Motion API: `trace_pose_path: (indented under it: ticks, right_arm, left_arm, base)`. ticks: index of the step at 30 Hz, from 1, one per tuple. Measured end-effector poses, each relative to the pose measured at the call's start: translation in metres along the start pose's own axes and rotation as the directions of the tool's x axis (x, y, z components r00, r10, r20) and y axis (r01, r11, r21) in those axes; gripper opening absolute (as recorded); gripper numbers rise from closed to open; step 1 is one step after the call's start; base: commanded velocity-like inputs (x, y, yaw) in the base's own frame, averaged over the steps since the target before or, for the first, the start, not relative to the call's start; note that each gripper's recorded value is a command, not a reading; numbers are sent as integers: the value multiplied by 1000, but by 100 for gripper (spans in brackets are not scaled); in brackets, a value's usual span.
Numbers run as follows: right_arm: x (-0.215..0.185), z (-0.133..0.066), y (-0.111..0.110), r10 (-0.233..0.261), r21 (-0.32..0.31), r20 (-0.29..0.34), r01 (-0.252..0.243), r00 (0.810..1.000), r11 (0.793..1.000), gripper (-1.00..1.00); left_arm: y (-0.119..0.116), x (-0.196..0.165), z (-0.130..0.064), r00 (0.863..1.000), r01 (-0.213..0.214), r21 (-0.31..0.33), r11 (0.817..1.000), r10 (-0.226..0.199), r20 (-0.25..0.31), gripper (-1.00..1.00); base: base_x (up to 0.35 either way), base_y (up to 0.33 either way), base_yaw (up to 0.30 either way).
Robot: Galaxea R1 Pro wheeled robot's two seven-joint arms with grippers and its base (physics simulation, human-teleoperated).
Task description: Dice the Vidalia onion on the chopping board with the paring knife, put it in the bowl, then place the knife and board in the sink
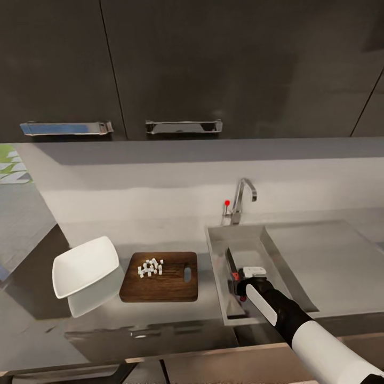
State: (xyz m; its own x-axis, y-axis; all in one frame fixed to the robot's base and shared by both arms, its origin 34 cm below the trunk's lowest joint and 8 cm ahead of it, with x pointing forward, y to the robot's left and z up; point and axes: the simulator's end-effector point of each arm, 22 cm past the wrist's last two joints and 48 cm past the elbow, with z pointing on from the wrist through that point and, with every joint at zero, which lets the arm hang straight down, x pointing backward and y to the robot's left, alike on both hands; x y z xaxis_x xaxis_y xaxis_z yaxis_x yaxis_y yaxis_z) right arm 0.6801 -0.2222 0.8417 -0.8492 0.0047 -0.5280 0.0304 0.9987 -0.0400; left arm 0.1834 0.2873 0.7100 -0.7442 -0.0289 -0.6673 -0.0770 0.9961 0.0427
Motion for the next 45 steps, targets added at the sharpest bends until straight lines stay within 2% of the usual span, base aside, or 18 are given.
trace_pose_path:
  ticks: [16,17,32,45]
  right_arm:
    - [10,9,0,-2,1,-22,2,1000,1000,-100]
    - [10,9,0,-1,1,-22,1,1000,1000,100]
    - [7,7,0,1,1,-16,-1,1000,1000,100]
    - [-7,-2,0,10,0,26,-10,1000,1000,100]
  left_arm:
    - [0,6,-3,1000,-2,-1,1000,2,-22,100]
    - [0,6,-3,1000,-2,-1,1000,2,-22,100]
    - [0,5,-2,1000,-1,-1,1000,1,-17,100]
    - [0,-1,0,1000,0,1,1000,0,4,100]
  base:
    - [0,0,3]
    - [0,0,1]
    - [0,0,-16]
    - [0,0,-74]
